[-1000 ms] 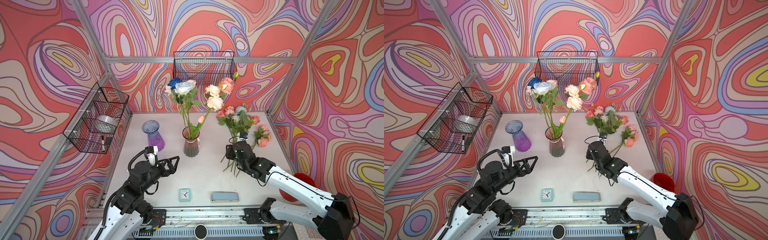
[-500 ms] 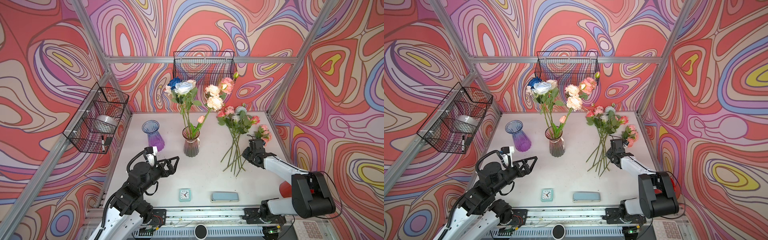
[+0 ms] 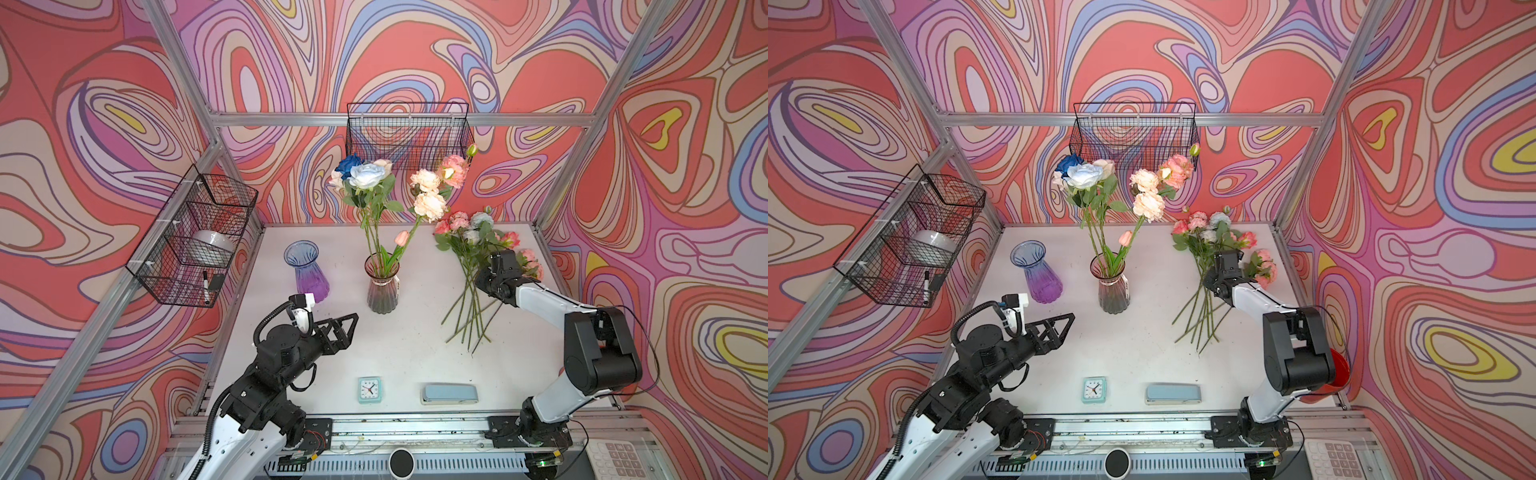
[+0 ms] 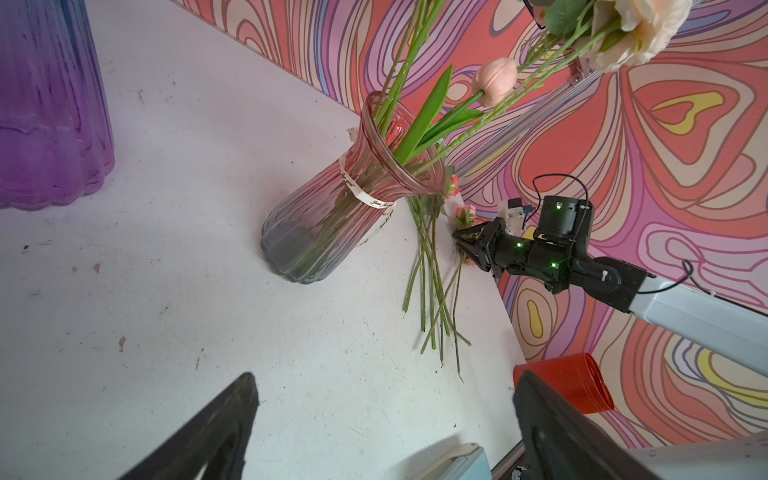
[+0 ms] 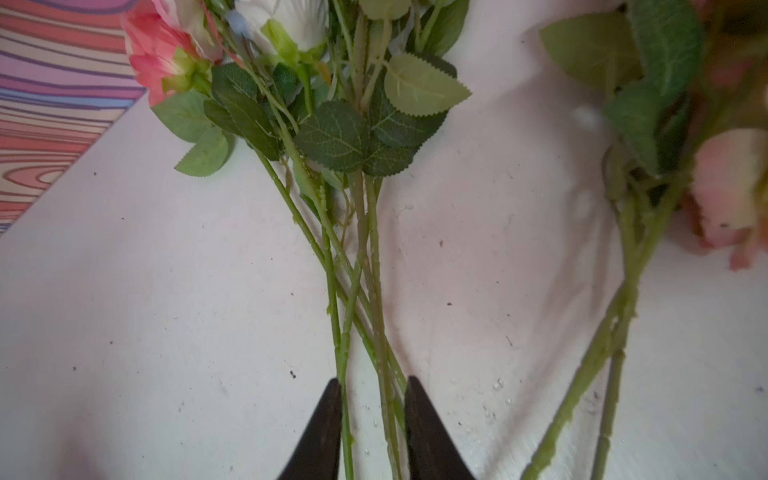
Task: Arrange the flowers into the vase
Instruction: 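Close the right gripper on a pink rose stem in the bouquet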
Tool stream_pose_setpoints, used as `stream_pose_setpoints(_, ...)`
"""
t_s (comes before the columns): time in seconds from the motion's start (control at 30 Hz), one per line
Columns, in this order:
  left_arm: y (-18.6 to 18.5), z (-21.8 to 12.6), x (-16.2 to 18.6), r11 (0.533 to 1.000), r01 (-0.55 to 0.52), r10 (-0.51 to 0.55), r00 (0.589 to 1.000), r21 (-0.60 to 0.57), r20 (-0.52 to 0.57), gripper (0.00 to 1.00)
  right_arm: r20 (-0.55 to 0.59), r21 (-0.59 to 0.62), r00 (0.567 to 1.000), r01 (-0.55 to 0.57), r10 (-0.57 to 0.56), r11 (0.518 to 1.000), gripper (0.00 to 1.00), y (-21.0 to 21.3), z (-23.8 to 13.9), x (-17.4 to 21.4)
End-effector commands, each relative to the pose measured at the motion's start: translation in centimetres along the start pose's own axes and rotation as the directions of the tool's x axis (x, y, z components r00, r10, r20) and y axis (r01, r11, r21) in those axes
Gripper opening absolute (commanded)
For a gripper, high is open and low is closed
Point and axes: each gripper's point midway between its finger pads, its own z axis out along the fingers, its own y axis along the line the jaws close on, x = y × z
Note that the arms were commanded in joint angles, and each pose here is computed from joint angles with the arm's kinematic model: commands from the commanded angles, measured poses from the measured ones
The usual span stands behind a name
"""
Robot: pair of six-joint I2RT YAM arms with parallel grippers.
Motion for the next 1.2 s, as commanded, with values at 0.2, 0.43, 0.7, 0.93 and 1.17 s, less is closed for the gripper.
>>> stream_pose_setpoints(0.2,0.2,0.0,0.1,1.0,0.001,-0.001,1.0,-0.005,0.004,0.98,-0.171,0.048,0.982,0.095,-0.086,0.994,0.22,-1.3,0.3,5.5)
stream_pose_setpoints(0.43,0.3,0.3,0.3,1.0,0.001,-0.001,1.0,-0.001,-0.003,0.98,-0.195,0.044,0.975,0.117,-0.106,0.992,0.2,-1.5,0.5,7.3)
stream_pose_setpoints(0.7,0.2,0.0,0.2,1.0,-0.001,0.001,1.0,0.001,0.004,0.98,-0.166,0.044,0.978,0.132,-0.123,0.99,0.11,-1.1,0.1,6.7)
stream_pose_setpoints(0.93,0.2,0.1,0.1,1.0,0.002,-0.002,1.0,0.002,0.004,0.98,-0.124,0.055,0.982,0.152,-0.144,0.987,0.05,-0.7,-1.0,5.5)
stream_pose_setpoints(1.17,0.0,0.0,0.0,1.0,0.003,-0.003,1.0,0.008,0.004,0.98,-0.013,0.039,0.981,0.195,-0.194,0.98,0.0,0.8,-2.4,3.2)
